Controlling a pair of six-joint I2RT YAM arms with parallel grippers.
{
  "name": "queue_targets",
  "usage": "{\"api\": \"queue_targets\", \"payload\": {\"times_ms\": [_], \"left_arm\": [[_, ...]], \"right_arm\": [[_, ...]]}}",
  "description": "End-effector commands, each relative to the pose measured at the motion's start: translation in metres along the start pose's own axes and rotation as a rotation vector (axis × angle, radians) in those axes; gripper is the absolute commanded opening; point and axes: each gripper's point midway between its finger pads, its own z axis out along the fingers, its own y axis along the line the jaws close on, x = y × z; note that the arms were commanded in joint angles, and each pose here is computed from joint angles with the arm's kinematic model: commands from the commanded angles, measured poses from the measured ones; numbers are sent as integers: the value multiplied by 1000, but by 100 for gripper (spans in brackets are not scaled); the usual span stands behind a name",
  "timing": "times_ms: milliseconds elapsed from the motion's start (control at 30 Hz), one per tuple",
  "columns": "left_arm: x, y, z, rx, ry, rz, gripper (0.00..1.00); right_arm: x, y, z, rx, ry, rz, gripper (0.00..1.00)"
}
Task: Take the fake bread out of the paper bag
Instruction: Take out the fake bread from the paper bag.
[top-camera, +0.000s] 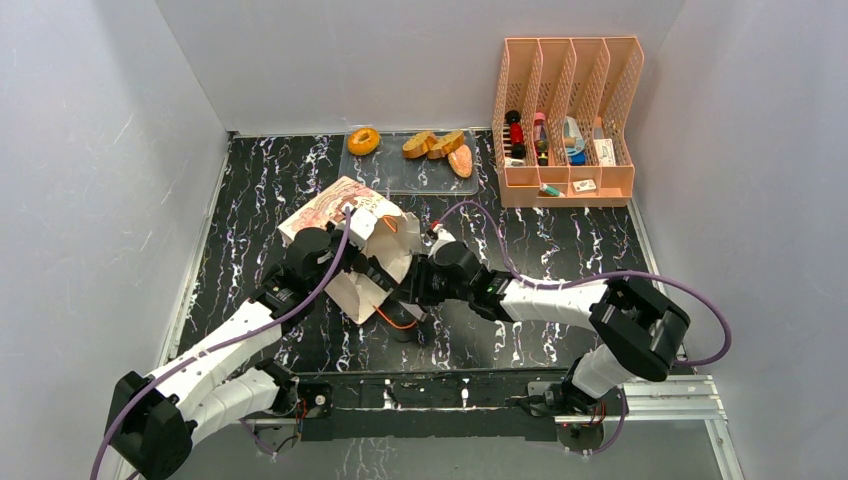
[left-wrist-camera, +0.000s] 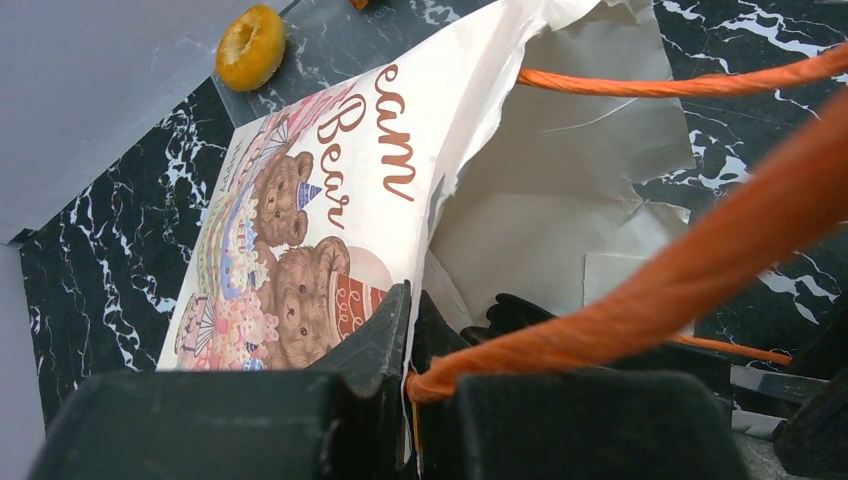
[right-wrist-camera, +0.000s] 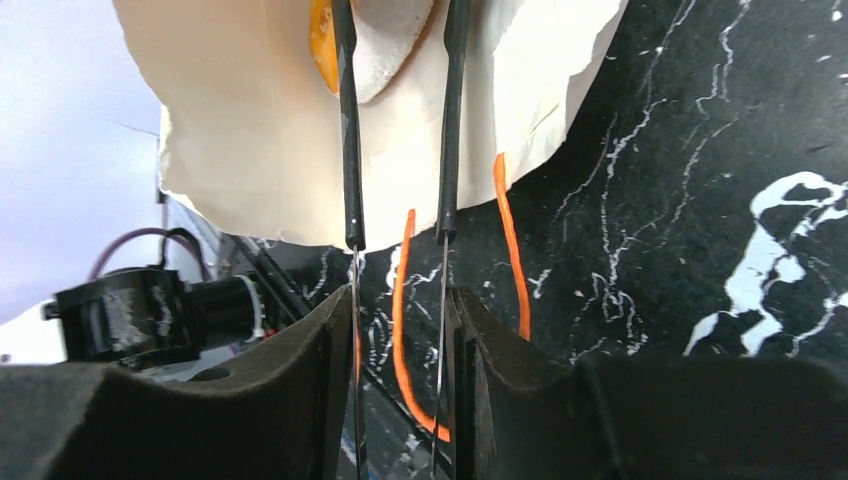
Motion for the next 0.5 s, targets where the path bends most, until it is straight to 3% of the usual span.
{"api": "queue_targets", "payload": {"times_ms": [0,467], "left_arm": [[-18,1,-4,3,-69,-17,0],[-20,0,-2,14,-72,-16,0]], "right_arm": [[-19,31,0,-150,-43,79,33],[-5,22,3,-198,71,280,36]]}}
